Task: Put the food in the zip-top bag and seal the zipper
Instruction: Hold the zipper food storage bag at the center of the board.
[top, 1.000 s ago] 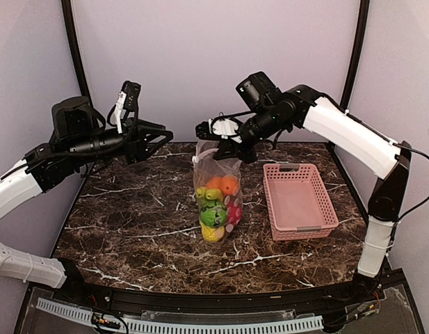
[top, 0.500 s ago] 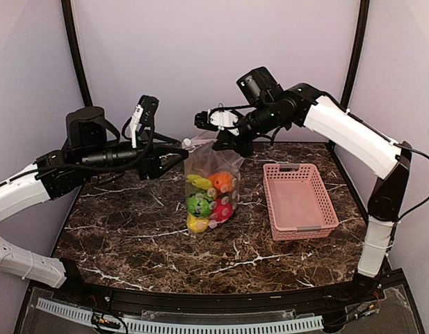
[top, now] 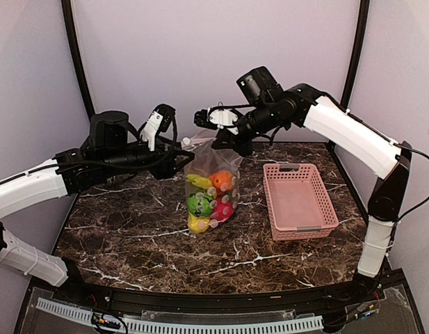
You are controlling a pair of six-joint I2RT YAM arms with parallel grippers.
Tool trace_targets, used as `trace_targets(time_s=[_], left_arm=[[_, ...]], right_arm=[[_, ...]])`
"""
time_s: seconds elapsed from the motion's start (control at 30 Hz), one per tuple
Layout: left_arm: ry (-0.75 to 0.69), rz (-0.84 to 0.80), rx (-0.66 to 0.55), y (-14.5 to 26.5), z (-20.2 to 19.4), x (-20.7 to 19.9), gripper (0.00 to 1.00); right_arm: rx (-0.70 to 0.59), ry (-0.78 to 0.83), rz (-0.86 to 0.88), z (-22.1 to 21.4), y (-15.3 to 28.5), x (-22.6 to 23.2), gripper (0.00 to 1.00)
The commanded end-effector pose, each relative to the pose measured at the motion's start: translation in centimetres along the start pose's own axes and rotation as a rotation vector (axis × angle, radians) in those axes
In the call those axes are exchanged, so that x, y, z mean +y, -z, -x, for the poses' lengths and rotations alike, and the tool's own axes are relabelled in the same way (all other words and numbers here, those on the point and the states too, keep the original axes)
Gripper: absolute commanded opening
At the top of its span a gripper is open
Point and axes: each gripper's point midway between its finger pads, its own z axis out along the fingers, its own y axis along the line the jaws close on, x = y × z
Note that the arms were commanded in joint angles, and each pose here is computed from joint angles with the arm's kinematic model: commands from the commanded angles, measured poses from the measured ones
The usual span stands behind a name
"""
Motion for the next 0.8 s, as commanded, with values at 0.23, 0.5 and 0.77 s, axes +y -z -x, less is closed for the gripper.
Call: trace_targets(time_s=[0.23, 0.5, 0.77], left_arm=[[0.038, 0.026, -0.037, -0.6, 1.0, 1.5, 0.44], [0.083, -0.005, -0.107, -0.4, 1.0, 2.8, 0.37], [0.058, -0.074, -0.125, -1.1, 0.9, 2.0, 0.31]], right_arm=[[-0.075, 0.013, -0.053, 2.0, 2.1, -0.5, 0.00], [-0.081, 0.009, -0.050, 2.1, 2.2, -0.4, 0.00], [-0.079, 0.000, -0.052, 2.1, 2.0, -0.5, 0.00]])
